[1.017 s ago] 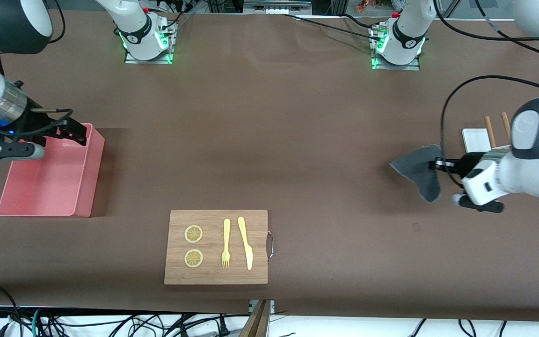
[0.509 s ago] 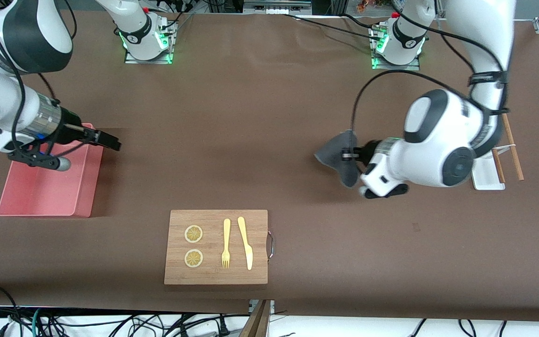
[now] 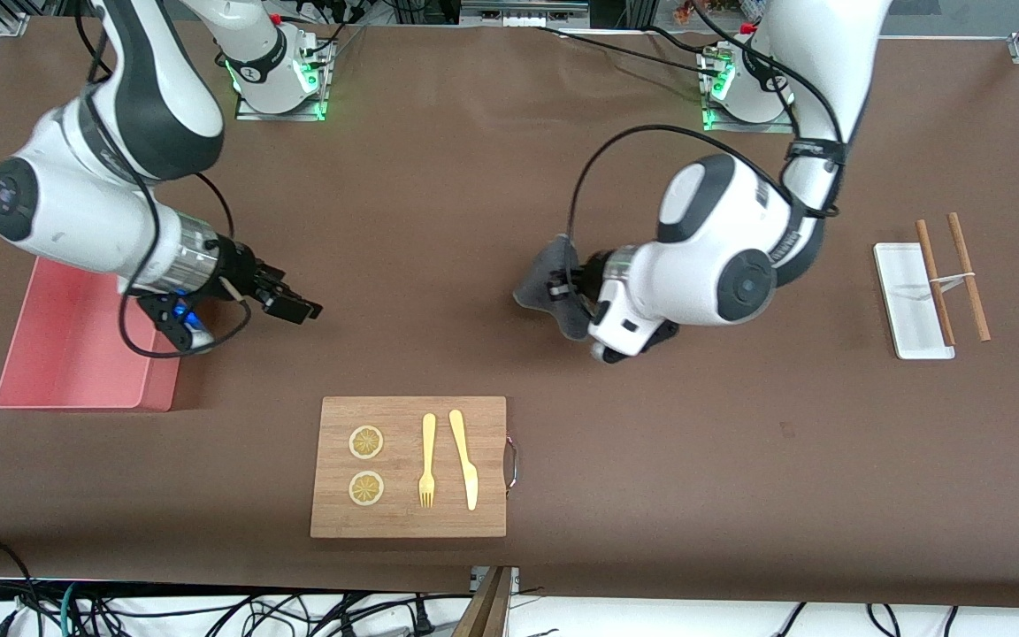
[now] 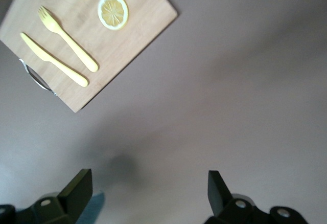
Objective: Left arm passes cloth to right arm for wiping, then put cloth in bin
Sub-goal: 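Grasp the cloth with the right gripper beside the left gripper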
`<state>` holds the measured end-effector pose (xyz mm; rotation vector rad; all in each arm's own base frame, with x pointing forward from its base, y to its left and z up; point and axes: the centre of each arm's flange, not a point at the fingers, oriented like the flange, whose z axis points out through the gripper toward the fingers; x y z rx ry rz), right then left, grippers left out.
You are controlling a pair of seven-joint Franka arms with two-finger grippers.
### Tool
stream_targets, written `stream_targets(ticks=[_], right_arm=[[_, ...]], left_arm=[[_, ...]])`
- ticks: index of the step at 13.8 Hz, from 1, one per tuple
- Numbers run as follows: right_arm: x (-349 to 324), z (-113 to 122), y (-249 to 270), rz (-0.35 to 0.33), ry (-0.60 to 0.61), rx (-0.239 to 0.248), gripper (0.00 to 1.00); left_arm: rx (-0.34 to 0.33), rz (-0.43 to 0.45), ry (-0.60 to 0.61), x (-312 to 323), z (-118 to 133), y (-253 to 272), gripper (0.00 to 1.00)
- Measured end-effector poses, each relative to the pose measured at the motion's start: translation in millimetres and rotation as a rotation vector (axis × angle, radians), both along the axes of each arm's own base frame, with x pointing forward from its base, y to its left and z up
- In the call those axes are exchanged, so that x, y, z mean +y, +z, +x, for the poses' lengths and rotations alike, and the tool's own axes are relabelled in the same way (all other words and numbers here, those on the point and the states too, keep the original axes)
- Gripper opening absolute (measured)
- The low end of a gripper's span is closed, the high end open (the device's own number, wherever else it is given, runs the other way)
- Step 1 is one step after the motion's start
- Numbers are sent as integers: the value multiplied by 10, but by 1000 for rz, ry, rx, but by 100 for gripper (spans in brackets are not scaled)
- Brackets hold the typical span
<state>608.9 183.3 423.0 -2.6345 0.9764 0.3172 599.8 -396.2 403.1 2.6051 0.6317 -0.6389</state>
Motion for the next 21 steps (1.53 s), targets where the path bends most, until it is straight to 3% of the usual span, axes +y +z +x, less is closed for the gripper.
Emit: stream_targets(ticks=[5, 9, 15, 19, 21], right_arm=[[315, -98, -607, 59, -138, 79, 100], [570, -196, -840, 50, -212, 127, 100], [914, -331, -1314, 34, -289, 204, 100], [1149, -450, -1326, 34, -321, 251, 100], [1232, -542, -1325, 23, -300, 292, 93]], left_arm=[[8, -20, 174, -971, -346, 26, 3], [56, -92, 243, -988, -256, -20, 3], [26, -123, 310, -1118, -258, 143, 3], [15, -134, 332, -1198, -286, 139, 3], [16, -133, 334, -1199, -282, 123, 3]])
